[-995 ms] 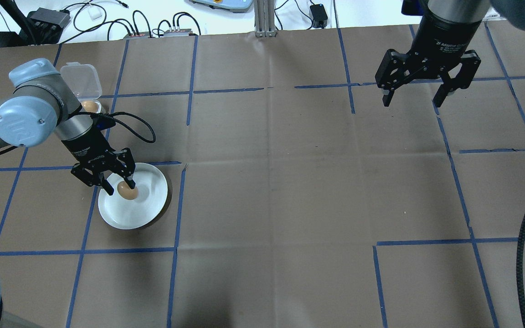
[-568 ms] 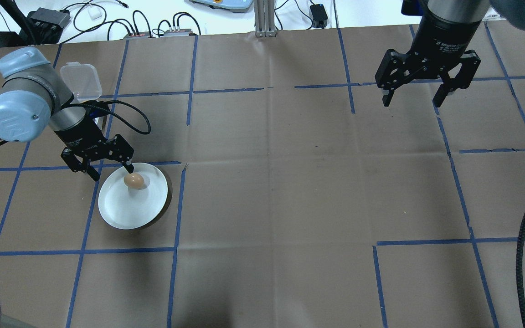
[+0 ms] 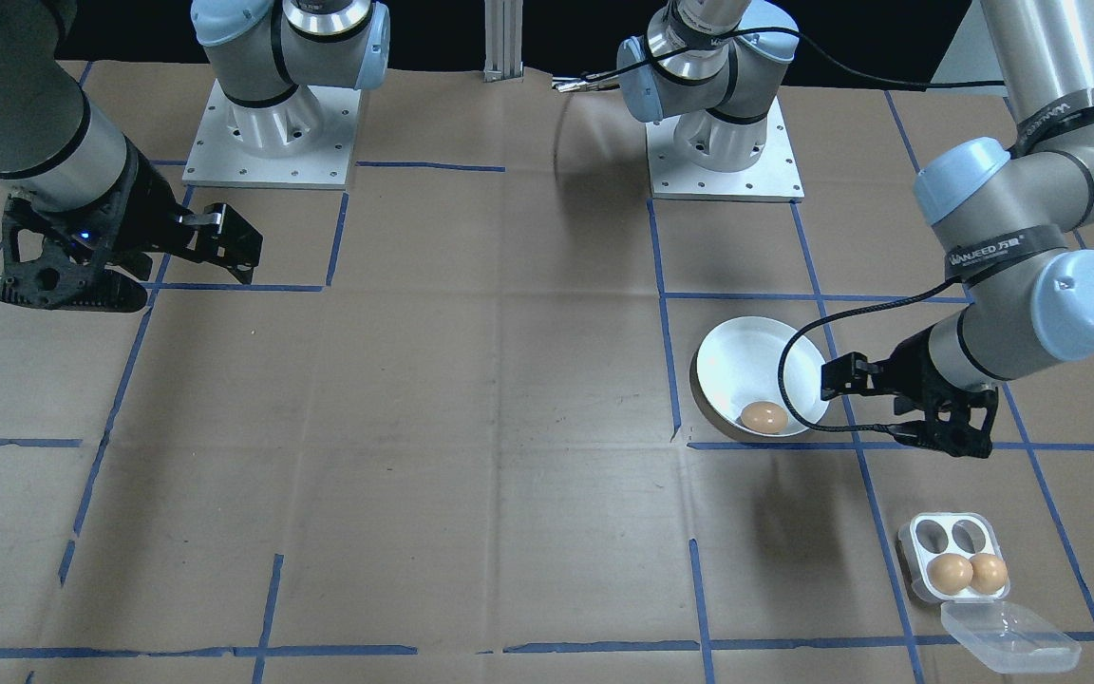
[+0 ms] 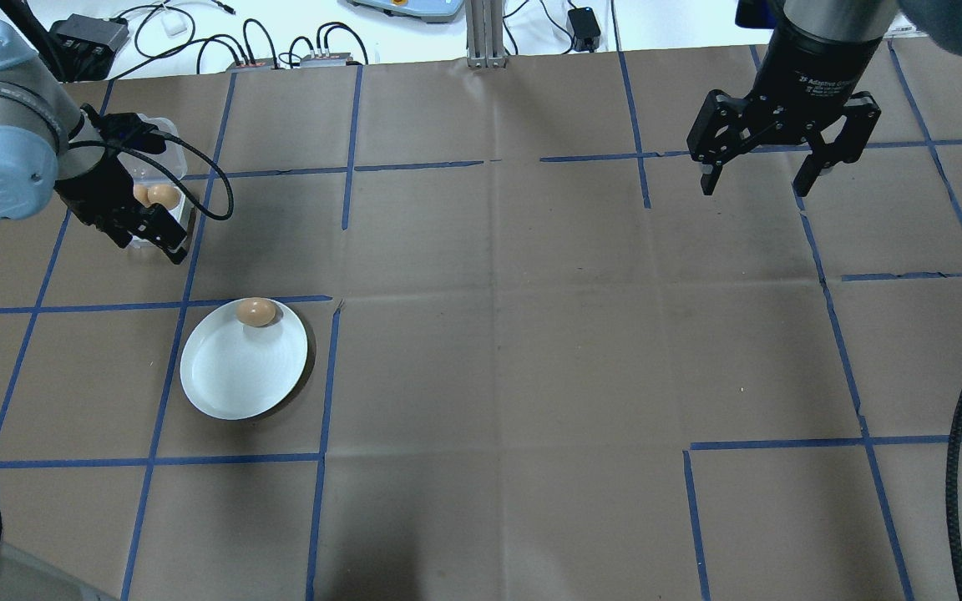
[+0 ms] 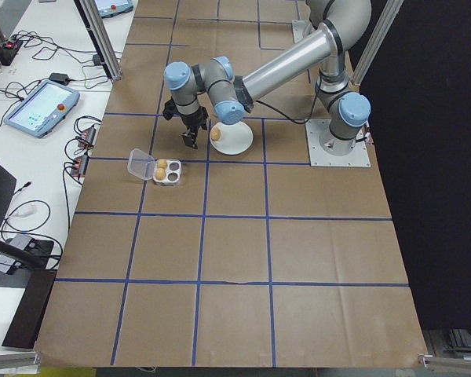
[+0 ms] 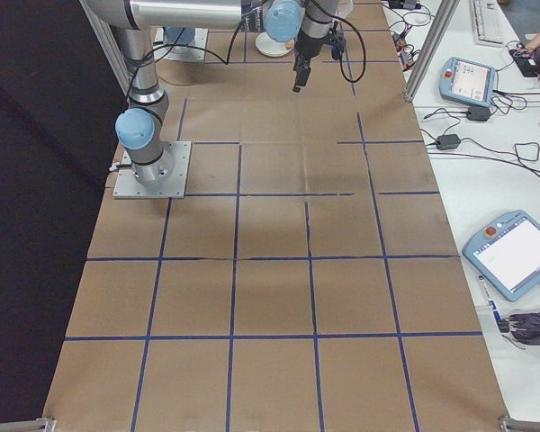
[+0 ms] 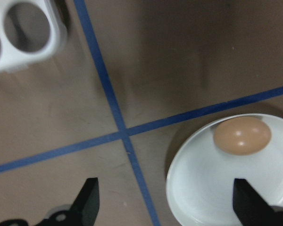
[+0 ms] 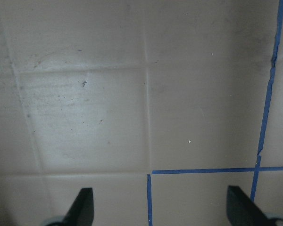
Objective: Place egg on plate
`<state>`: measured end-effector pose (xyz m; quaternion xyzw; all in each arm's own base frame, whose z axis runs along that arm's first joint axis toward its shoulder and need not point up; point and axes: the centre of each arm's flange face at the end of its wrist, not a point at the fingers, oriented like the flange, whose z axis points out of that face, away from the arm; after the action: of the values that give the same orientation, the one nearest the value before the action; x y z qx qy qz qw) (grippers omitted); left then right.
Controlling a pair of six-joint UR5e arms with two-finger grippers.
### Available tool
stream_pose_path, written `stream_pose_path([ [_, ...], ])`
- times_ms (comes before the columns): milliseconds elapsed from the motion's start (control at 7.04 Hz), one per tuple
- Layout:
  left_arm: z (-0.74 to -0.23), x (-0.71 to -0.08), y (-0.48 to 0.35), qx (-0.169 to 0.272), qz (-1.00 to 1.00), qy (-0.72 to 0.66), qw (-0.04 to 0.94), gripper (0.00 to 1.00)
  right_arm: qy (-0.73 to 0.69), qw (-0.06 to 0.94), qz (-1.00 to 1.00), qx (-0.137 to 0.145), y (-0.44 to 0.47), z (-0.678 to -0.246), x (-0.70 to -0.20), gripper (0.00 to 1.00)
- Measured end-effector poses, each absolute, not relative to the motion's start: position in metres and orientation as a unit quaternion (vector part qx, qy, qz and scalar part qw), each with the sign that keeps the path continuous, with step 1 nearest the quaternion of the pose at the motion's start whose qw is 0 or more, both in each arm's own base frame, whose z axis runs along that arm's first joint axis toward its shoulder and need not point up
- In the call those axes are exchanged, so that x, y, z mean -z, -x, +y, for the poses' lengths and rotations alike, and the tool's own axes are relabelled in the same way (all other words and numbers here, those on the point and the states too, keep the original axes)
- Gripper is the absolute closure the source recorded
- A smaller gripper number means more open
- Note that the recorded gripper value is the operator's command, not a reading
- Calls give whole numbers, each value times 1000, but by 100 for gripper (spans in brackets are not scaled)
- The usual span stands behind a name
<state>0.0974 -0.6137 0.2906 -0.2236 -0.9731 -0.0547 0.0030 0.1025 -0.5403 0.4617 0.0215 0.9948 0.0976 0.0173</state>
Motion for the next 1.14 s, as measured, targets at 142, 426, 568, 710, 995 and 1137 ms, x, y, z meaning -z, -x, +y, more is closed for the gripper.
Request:
stream_pose_path([
  [142, -636, -294, -114, 44, -955, 294, -4, 1, -22, 17, 995, -98, -102, -540, -462, 0],
  [426, -675, -293, -138, 27, -907, 421, -14, 1, -22, 17, 995, -97, -102, -540, -462, 0],
  [568, -688, -292, -146, 21, -885, 466, -19, 1, -22, 17, 995, -97, -102, -540, -462, 0],
  [710, -695, -289, -151, 20, -866, 500, -19, 1, -22, 17, 995, -97, -102, -540, -462, 0],
  [995, -702, -276, -155, 14, -841, 540, -26, 1, -21, 17, 995, -98, -102, -540, -462, 0],
  [1137, -707, -268, -157, 7, -824, 565, -36, 1, -22, 17, 995, -97, -102, -540, -462, 0],
])
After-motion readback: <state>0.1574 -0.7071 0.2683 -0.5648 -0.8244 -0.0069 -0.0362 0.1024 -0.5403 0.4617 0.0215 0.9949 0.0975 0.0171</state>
